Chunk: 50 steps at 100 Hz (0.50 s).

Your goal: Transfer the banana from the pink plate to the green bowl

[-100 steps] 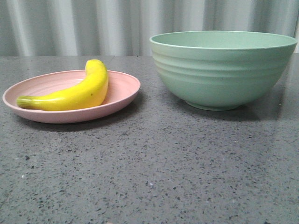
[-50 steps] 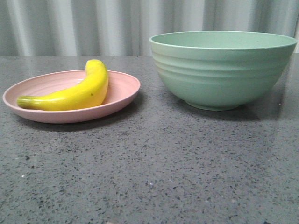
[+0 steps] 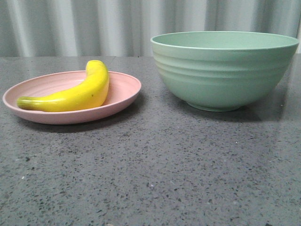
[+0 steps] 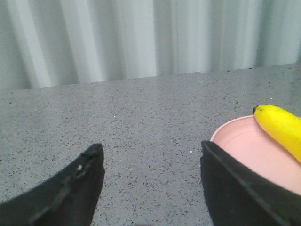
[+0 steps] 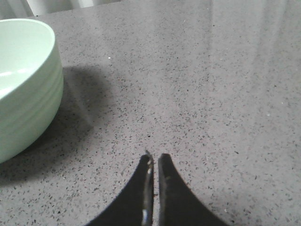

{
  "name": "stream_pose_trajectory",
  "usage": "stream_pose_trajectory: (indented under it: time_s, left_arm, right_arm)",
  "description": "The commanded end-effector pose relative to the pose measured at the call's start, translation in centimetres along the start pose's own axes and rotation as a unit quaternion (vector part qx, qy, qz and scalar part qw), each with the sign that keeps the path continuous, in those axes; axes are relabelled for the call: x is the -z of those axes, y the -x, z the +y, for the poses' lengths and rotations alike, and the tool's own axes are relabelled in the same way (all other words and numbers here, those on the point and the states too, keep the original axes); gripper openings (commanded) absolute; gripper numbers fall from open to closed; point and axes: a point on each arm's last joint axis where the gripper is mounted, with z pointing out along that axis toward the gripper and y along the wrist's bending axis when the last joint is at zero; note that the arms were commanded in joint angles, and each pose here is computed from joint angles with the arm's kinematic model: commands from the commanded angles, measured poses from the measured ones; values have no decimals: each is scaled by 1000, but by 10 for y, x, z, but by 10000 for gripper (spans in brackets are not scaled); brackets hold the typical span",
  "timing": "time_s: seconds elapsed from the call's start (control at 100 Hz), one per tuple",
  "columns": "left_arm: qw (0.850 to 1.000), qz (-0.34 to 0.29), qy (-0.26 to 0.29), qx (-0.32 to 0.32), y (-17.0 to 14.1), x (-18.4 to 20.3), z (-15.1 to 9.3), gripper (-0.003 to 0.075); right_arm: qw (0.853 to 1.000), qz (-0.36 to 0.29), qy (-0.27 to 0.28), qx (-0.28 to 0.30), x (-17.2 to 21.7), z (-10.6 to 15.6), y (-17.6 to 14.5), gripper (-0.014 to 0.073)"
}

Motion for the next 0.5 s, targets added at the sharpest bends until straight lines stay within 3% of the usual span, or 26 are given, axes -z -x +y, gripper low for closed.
stream_pose_trajectory:
  time_s: [0.0,0.28,0.49]
  left_arm:
    - [999,-50,-1,7,21,-2,0,440]
    - [998,20,-56,10,56,-22,-14,440]
    - [986,103,-131,4,74,-50,-42,440]
  right_arm:
    - [998,-56,3,-2,2,2,19,-69]
    - [998,-62,4,-2,2,2,20,-69]
    - [998,-62,4,-2,2,2,20,-69]
